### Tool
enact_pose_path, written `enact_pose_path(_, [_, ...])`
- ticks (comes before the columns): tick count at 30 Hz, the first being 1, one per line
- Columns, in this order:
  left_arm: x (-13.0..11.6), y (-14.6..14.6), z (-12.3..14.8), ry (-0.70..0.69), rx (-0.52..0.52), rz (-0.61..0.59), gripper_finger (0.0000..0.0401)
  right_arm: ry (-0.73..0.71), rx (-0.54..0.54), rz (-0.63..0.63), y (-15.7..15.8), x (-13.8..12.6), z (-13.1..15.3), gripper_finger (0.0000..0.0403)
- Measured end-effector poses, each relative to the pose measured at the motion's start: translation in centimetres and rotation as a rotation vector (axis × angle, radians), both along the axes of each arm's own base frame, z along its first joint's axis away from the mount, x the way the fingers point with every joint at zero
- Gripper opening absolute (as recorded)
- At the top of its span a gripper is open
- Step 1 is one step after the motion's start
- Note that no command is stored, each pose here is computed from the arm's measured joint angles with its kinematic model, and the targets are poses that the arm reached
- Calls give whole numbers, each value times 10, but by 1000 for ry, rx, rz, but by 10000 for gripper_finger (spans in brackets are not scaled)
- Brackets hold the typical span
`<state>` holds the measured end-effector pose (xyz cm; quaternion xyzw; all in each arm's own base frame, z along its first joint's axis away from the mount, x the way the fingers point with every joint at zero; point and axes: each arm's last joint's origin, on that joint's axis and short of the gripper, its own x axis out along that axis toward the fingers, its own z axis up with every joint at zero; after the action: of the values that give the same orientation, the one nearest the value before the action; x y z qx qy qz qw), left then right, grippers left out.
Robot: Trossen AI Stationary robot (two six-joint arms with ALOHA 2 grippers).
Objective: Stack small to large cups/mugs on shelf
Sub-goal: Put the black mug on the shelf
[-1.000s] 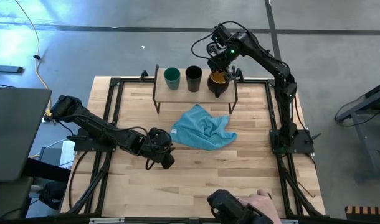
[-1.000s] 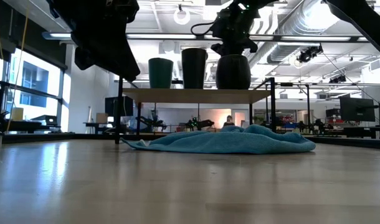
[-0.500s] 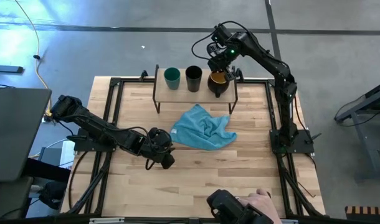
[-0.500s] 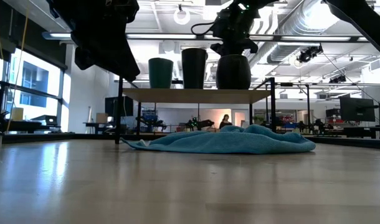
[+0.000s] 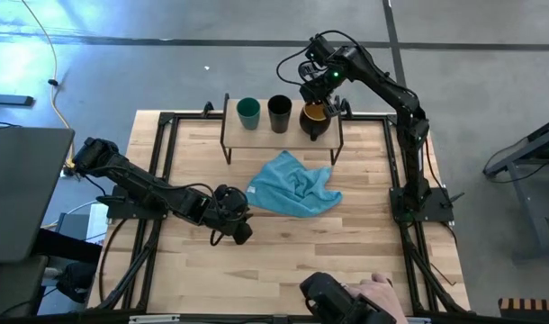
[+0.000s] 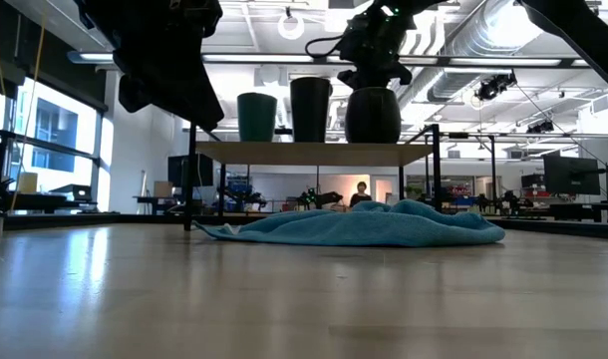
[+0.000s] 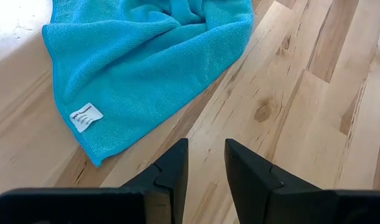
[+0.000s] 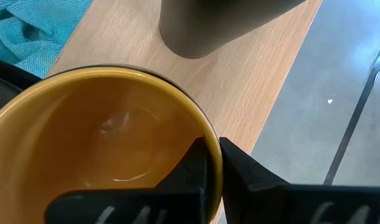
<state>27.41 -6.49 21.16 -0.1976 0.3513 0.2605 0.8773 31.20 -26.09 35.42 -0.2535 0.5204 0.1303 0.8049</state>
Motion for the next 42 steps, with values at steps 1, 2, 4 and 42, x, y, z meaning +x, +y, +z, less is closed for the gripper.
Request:
enact_pose_path(1, [0, 0, 0, 0, 0, 0, 94, -1, 0, 0, 0, 0, 0, 1])
enact_pose_path(2, [0, 0, 0, 0, 0, 0, 94, 0, -1, 0, 0, 0, 0, 2])
enact_pose_path(4, [0, 0, 0, -2, -3, 3, 94, 2, -2, -2, 0, 0, 0, 3])
enact_pose_path(42, [0, 0, 0, -3, -5, 6, 94, 16, -144, 74, 1, 10, 0, 42])
